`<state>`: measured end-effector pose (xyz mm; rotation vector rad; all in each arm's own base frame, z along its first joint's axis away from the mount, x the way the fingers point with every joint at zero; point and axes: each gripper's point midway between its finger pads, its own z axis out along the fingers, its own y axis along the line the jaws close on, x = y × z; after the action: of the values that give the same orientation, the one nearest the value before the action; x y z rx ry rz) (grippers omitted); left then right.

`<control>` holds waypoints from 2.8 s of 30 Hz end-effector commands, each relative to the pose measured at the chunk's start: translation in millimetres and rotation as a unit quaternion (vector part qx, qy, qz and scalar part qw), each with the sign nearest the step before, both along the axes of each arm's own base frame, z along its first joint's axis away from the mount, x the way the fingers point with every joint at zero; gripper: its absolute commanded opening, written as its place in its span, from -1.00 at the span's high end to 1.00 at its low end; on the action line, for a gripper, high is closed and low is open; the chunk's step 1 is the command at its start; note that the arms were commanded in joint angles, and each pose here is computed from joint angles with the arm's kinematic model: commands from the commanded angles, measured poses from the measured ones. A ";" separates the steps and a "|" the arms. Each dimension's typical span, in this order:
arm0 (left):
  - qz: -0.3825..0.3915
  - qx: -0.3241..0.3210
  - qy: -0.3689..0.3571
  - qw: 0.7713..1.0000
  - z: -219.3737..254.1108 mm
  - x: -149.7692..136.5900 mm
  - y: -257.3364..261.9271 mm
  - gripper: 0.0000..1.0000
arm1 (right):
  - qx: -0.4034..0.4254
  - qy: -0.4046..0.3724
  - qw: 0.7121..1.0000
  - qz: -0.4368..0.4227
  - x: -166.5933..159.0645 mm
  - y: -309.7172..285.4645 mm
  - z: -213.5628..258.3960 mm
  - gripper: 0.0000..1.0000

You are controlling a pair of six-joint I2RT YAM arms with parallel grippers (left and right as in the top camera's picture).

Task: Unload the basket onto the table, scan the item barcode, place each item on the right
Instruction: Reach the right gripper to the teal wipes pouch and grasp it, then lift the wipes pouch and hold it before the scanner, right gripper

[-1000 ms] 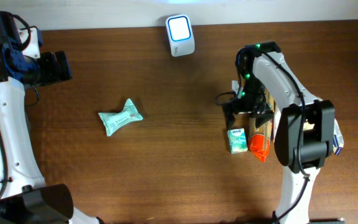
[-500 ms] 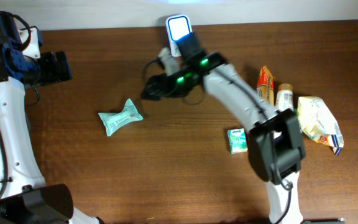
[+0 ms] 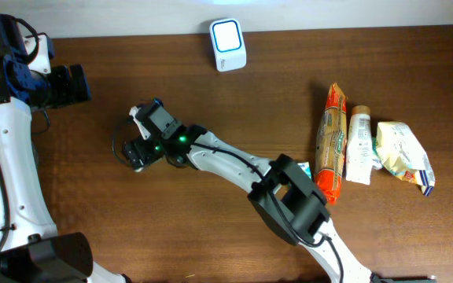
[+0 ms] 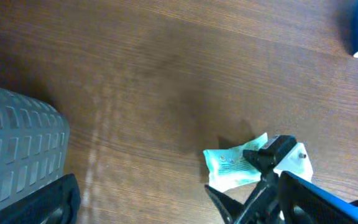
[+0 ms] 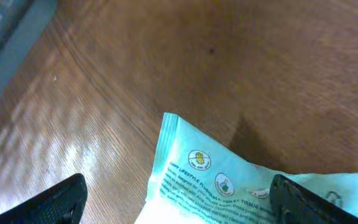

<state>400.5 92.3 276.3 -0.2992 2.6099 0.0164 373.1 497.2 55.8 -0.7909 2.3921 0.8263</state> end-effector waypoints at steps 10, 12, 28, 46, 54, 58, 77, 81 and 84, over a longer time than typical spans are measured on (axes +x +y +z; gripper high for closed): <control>-0.002 0.003 -0.003 1.000 3.1 -1.1 1.5 -0.98 | -0.160 0.159 0.969 0.104 -47.9 -104.4 -9.2 -0.76; -0.001 0.003 -0.003 1.000 3.0 -1.0 1.6 -0.98 | -0.176 0.166 0.965 0.104 -39.6 -125.9 -1.9 -0.76; -0.002 0.003 -0.003 1.000 3.2 -1.0 1.5 -0.98 | -0.133 0.095 0.949 0.269 -88.7 -70.5 8.2 -0.55; -0.002 0.003 -0.003 1.000 3.2 -1.0 1.5 -0.98 | -0.228 0.025 0.909 0.348 -120.6 -61.9 -24.8 -0.55; -0.001 0.003 -0.003 1.000 3.2 -1.0 1.5 -0.98 | -0.251 0.069 0.962 0.089 -11.4 -124.6 -28.3 -0.53; -0.001 0.002 -0.003 1.000 3.0 -1.0 1.5 -0.98 | -0.169 0.158 0.973 0.026 17.4 -158.5 -20.4 -0.53; -0.002 0.003 -0.003 1.000 3.1 -1.1 1.5 -0.98 | -0.080 0.302 0.946 0.081 -28.4 -186.4 6.7 -0.54; -0.002 0.003 -0.003 1.000 3.1 -1.1 1.5 -0.98 | -0.071 0.304 0.945 0.097 -38.8 -173.2 0.8 -0.54; -0.002 0.003 -0.003 1.000 3.2 -1.0 1.5 -0.98 | -0.073 0.303 0.944 0.104 -45.3 -168.3 -8.6 -0.54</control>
<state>400.5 92.3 276.3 -0.2992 2.6099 0.0164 338.4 320.9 40.5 -0.9229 3.0060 1.0780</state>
